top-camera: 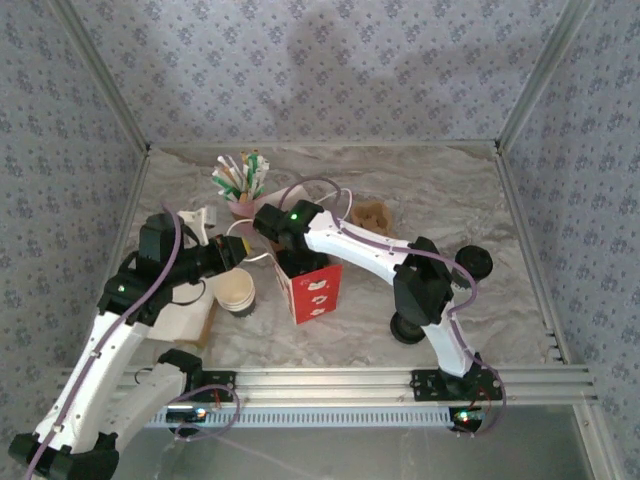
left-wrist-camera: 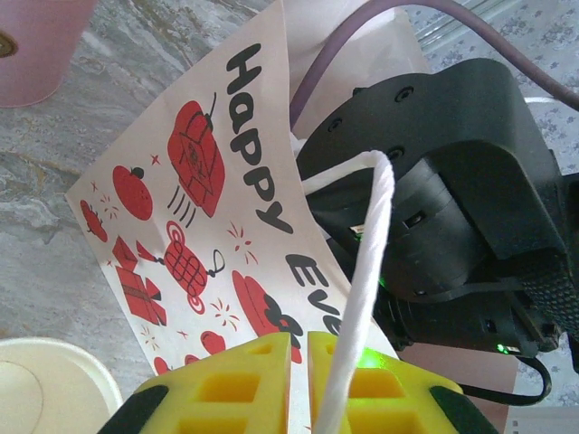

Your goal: Pack the takeout coffee

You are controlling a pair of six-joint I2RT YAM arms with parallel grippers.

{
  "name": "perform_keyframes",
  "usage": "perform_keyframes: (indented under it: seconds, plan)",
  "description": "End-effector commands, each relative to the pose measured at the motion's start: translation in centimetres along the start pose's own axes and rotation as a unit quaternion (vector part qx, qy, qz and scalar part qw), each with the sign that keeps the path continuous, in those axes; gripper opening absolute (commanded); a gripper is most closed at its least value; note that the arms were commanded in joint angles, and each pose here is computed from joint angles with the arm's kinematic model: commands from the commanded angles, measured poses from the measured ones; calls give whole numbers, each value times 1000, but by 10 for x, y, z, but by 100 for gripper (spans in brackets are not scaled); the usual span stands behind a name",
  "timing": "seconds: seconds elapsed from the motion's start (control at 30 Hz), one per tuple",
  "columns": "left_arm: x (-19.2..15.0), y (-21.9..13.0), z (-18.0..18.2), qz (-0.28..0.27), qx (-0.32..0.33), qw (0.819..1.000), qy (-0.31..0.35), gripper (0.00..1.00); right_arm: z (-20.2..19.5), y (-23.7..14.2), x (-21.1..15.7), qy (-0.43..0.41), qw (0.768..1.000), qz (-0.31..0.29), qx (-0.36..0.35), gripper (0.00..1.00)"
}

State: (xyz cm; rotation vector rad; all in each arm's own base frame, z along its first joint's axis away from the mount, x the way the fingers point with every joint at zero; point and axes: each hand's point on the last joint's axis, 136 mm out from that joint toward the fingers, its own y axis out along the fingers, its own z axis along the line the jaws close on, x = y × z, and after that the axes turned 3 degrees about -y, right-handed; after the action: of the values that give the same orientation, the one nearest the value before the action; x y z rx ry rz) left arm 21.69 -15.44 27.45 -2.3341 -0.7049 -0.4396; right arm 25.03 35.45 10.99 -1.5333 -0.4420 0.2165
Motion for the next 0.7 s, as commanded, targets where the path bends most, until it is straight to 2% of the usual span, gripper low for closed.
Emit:
perform_keyframes:
  seconds: [0.0, 0.3, 0.67]
  plan:
    - [5, -2, -8, -9, -10, 1000, 14, 13, -1, -3, -4, -2, 1000, 2, 6, 37]
    - [6, -4, -9, -9, -7, 1000, 18, 13, -1, -5, -5, -3, 1000, 5, 10, 48]
    - [11, -8, -10, -16, 2, 1000, 23, 15, -7, -73, 9, -2, 998, -54, 30, 61]
